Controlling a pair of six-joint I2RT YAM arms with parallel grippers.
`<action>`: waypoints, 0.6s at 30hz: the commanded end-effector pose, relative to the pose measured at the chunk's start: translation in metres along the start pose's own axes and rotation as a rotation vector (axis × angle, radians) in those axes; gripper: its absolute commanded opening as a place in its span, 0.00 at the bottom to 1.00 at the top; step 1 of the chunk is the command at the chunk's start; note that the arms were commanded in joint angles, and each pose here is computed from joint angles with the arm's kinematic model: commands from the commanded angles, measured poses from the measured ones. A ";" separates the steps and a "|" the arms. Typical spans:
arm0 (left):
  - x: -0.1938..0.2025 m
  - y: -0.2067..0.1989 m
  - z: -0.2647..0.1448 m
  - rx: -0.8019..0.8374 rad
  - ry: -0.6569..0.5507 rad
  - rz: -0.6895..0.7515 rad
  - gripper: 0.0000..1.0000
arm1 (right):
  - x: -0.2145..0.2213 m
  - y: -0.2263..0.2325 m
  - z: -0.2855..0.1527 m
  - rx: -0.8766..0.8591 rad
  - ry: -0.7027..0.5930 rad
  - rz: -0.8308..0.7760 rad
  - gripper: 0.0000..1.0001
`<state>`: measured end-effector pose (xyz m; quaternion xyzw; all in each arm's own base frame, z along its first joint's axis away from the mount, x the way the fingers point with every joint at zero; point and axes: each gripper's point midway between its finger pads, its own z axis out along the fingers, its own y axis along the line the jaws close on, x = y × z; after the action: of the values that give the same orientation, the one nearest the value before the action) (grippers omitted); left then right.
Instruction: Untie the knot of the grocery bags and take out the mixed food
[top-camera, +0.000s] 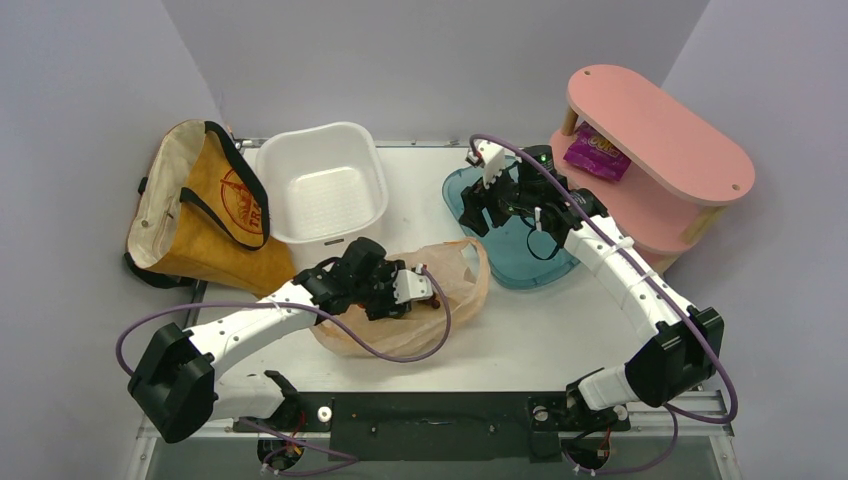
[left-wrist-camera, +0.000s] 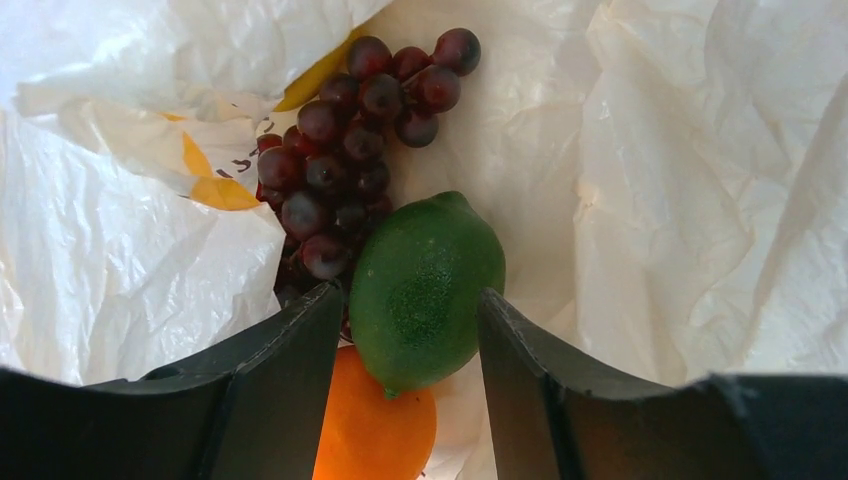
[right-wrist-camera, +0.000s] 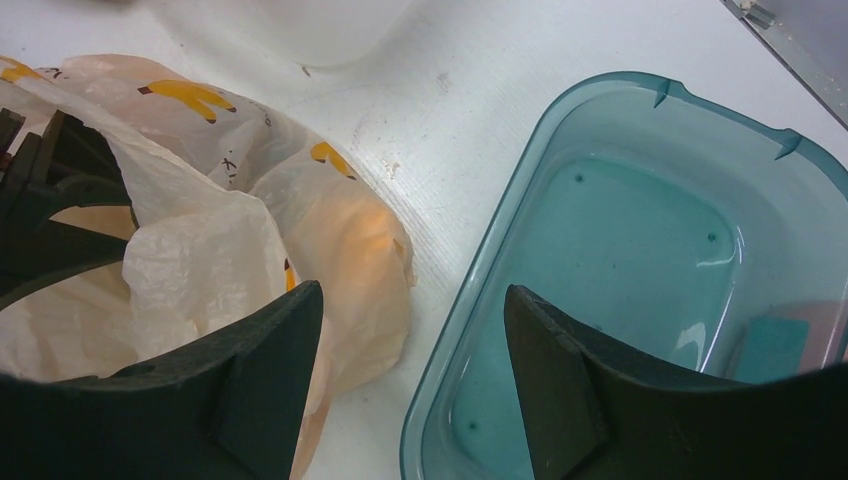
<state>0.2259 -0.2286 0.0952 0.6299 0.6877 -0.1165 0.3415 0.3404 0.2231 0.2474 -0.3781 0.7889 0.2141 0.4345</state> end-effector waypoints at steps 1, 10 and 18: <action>-0.018 0.012 -0.002 -0.039 -0.072 0.002 0.55 | -0.016 0.002 -0.002 -0.016 -0.030 -0.025 0.63; 0.012 -0.002 0.013 0.016 0.020 0.011 0.74 | -0.010 0.004 -0.003 -0.029 -0.005 -0.032 0.63; 0.046 -0.008 0.033 0.034 0.129 0.000 0.71 | -0.007 0.006 -0.005 -0.036 0.002 -0.031 0.62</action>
<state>0.2216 -0.2153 0.0487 0.6426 0.7036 -0.1006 0.2861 0.3318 0.2196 0.2393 -0.3897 0.7953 0.2123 0.4129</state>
